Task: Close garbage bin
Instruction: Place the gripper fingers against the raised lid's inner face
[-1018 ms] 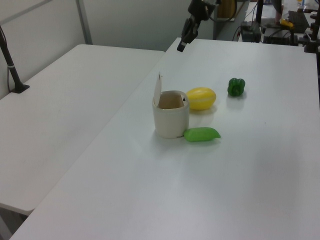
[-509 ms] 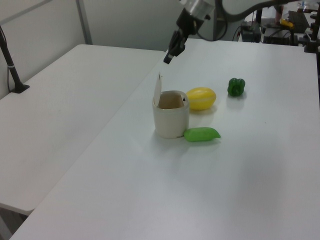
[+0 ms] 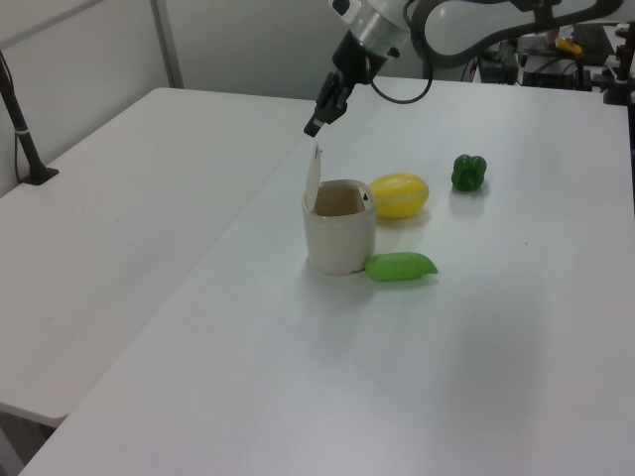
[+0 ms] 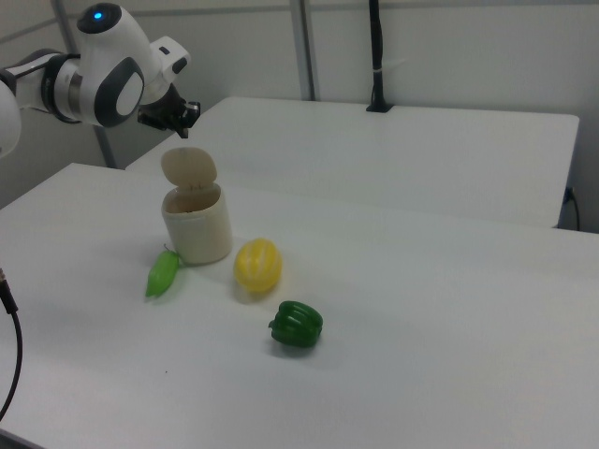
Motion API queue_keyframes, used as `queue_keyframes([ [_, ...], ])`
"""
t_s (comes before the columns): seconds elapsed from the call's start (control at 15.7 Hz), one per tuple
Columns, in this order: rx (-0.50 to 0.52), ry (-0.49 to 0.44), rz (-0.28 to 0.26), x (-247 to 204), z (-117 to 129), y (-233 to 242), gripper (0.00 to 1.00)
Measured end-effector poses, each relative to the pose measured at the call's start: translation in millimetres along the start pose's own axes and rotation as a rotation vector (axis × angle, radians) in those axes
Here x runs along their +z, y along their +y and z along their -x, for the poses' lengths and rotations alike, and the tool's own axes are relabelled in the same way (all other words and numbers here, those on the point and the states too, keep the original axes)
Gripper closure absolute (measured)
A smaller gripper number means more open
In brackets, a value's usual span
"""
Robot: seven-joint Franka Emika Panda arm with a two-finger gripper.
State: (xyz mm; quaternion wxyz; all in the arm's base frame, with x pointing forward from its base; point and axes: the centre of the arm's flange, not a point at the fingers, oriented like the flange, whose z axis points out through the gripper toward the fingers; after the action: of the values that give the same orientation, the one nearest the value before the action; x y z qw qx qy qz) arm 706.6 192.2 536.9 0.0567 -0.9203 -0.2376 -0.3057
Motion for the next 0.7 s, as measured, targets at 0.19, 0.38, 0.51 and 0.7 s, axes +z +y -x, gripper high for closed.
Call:
queue_keyframes([
  [0.19, -0.005, -0.005, -0.004, 7, 0, -5, 0.99],
  [0.38, -0.006, -0.011, -0.004, 15, 1, -5, 0.99],
  [0.51, -0.007, -0.015, -0.003, 18, 1, -5, 0.99],
  [0.7, -0.008, -0.017, -0.002, 20, 2, -4, 0.99],
])
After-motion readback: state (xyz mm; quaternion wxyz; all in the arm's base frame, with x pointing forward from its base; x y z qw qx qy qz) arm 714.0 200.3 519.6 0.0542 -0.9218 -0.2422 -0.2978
